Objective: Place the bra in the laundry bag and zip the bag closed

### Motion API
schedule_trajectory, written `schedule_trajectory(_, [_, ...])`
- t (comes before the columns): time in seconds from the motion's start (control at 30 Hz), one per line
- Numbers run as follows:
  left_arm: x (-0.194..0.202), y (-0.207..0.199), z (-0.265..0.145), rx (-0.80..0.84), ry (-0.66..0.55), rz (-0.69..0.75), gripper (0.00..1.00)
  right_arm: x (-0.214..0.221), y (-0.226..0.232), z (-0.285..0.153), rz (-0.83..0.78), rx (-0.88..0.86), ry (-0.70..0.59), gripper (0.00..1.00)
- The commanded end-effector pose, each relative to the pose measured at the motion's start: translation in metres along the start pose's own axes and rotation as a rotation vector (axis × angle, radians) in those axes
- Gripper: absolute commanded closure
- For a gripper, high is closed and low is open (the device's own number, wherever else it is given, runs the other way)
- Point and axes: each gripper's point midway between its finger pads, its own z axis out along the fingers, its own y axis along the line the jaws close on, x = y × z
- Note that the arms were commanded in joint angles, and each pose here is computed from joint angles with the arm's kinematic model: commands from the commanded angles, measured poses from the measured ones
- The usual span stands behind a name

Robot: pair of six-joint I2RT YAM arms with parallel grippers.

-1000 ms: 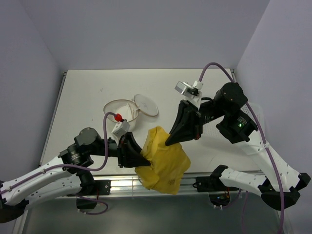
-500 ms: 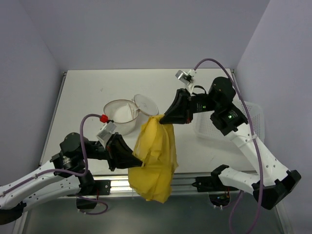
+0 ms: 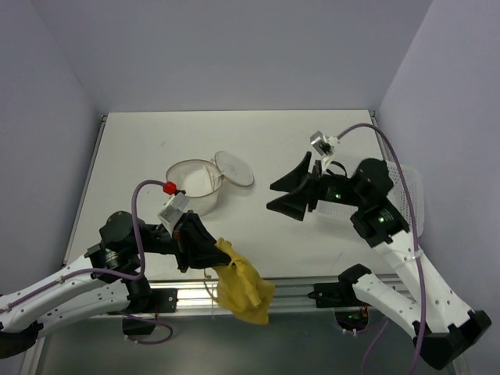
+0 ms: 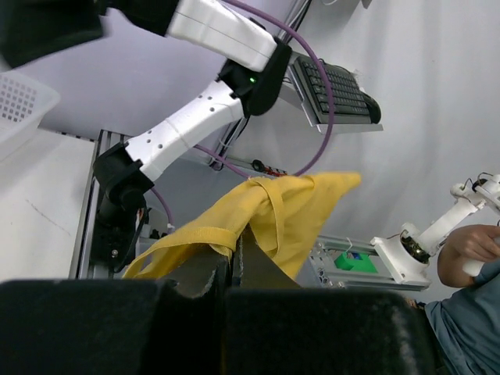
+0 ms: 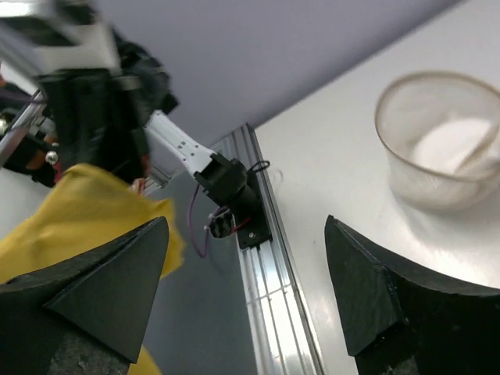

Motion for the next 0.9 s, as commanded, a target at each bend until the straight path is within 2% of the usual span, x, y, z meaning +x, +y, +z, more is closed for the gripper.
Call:
schedule_trajectory(0.0, [-0.007, 0.002, 0.005, 0.001, -0.026, 0.036, 1.0, -0.012, 0.039, -0.016, -0.197, -0.123, -0.104, 0.11])
schedule_trajectory(0.13, [-0.009, 0.018, 0.009, -0.081, -0.017, 0.038, 1.0, 0.0, 0.062, -0.03, -0.271, -0.205, -0.134, 0.07])
schedule_trajectory(0.23, [-0.016, 0.034, 0.012, -0.166, -0.029, 0.029, 1.0, 0.009, 0.079, -0.033, -0.272, -0.268, -0.104, 0.07])
schedule_trajectory(0.3, [-0.023, 0.041, 0.015, -0.206, -0.045, 0.025, 1.0, 0.013, 0.088, -0.032, -0.332, -0.275, -0.104, 0.07])
schedule_trajectory(0.4, [-0.027, 0.043, 0.019, -0.211, -0.056, 0.018, 1.0, 0.016, 0.084, -0.027, -0.379, -0.203, -0.092, 0.06])
schedule_trajectory(0.47, [-0.033, 0.045, 0.021, -0.222, -0.078, 0.016, 1.0, 0.027, 0.088, -0.022, -0.365, -0.221, -0.034, 0.06])
schedule_trajectory(0.77, [-0.05, 0.041, 0.014, -0.244, -0.168, 0.013, 1.0, 0.041, 0.079, -0.013, -0.356, -0.179, 0.01, 0.06])
schedule_trajectory(0.83, [-0.054, 0.038, 0.013, -0.236, -0.191, 0.014, 1.0, 0.043, 0.076, -0.012, -0.35, -0.164, 0.014, 0.1])
schedule_trajectory(0.87, [-0.055, 0.038, 0.013, -0.233, -0.201, 0.011, 1.0, 0.044, 0.072, -0.01, -0.341, -0.146, 0.013, 0.16])
